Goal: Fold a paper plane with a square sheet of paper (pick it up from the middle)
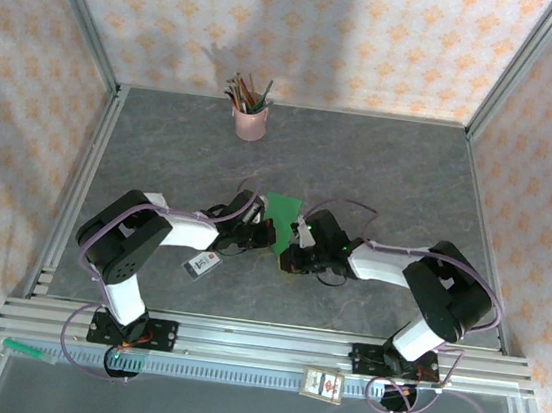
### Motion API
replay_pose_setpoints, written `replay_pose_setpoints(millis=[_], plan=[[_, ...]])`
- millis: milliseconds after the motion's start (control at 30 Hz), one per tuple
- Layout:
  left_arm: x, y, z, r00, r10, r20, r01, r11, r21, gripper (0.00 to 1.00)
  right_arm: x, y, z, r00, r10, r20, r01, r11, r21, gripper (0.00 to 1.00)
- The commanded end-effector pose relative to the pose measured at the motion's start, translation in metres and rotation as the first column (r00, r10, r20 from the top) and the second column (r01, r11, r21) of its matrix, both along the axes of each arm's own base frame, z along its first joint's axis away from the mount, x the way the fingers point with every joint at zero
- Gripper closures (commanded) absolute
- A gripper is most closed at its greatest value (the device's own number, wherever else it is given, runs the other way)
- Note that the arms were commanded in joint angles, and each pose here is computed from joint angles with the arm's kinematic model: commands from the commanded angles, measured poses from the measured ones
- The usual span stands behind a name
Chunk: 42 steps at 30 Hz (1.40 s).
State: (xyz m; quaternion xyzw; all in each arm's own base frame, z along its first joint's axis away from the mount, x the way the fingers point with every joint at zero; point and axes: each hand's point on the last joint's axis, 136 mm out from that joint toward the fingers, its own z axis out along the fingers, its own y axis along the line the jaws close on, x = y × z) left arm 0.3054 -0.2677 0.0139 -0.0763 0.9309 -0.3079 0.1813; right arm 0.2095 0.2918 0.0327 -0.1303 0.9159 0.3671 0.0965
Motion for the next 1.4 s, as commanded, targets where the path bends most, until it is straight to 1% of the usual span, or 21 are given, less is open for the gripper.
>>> replay_pose_setpoints(millis=[0, 233, 500, 733, 900, 1100, 1367], plan=[[-0.036, 0.052, -0.059, 0.985, 0.061, -0.160, -0.019, 0.967, 0.253, 1.00, 0.016, 0.014, 0.023, 0.999, -0.015, 0.035, 0.012, 0.998, 0.066, 1.00], [-0.037, 0.052, -0.060, 0.985, 0.059, -0.160, -0.017, 0.967, 0.252, 1.00, 0.036, 0.024, 0.016, 0.999, -0.030, 0.040, 0.027, 0.998, 0.060, 1.00], [-0.036, 0.051, -0.060, 0.985, 0.054, -0.161, -0.012, 0.968, 0.250, 1.00, 0.045, 0.023, -0.001, 0.999, -0.041, 0.033, 0.040, 0.999, 0.031, 1.00], [-0.034, 0.049, -0.057, 0.986, 0.054, -0.155, -0.015, 0.970, 0.244, 1.00, 0.026, -0.005, -0.033, 0.998, -0.054, -0.015, 0.052, 0.995, -0.090, 1.00], [-0.028, 0.044, -0.047, 0.989, 0.048, -0.137, -0.016, 0.974, 0.225, 1.00, 0.018, -0.020, -0.047, 0.995, -0.085, -0.058, 0.076, 0.987, -0.139, 1.00], [-0.019, 0.032, -0.032, 0.993, 0.031, -0.114, -0.010, 0.984, 0.177, 1.00, 0.010, -0.028, -0.058, 0.975, -0.143, -0.172, 0.125, 0.986, -0.112, 1.00], [-0.009, 0.018, -0.013, 0.996, 0.012, -0.091, -0.001, 0.992, 0.122, 1.00, -0.001, -0.039, -0.072, 0.964, -0.164, -0.209, 0.131, 0.978, -0.163, 1.00]])
